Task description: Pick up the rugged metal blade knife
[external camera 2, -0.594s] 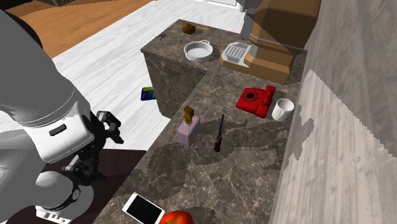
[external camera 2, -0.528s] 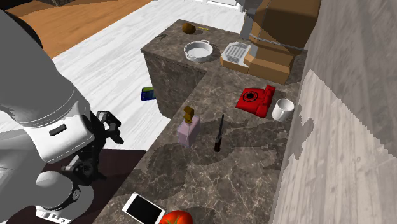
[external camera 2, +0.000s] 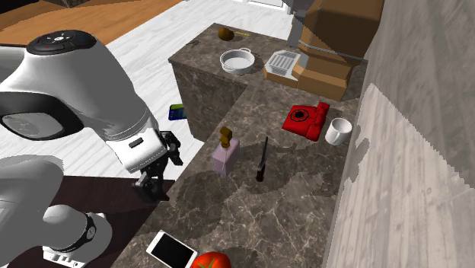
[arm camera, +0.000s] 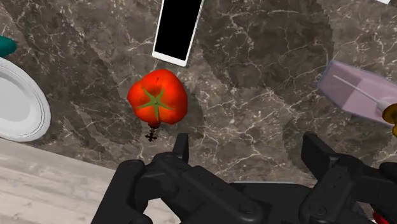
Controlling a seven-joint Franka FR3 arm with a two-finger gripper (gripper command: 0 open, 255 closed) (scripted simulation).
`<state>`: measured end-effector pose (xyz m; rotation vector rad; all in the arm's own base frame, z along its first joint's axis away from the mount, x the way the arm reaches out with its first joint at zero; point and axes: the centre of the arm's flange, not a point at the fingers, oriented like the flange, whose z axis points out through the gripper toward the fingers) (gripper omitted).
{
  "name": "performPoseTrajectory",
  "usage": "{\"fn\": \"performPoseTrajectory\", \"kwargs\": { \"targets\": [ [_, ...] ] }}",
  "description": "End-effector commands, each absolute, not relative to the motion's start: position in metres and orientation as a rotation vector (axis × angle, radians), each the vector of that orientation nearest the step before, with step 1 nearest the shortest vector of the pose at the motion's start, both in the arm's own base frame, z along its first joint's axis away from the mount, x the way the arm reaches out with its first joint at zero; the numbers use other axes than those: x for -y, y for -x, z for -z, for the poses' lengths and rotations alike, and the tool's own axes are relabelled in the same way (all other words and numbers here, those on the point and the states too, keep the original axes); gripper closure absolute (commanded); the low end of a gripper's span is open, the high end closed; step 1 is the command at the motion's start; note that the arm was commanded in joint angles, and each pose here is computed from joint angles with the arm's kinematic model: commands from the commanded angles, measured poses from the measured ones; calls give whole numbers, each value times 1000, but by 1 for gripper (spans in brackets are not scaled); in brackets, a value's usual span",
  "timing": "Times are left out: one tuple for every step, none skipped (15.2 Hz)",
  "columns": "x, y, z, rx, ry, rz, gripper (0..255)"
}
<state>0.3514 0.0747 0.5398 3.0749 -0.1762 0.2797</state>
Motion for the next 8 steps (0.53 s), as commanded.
{"fn": "performPoseTrajectory", "kwargs": {
  "targets": [
    [-94,-361,-525,182,-3062,-320,0],
    [-102,-367,-517,184,-3055,-337,0],
    [-111,-374,-510,186,-3048,-354,0],
    [-119,-381,-502,189,-3041,-370,0],
    [-127,-387,-494,191,-3033,-387,0],
    [-135,-394,-486,193,-3026,-404,0],
    [-143,-401,-479,196,-3018,-421,0],
    [-151,-408,-471,198,-3011,-437,0]
  ]
}}
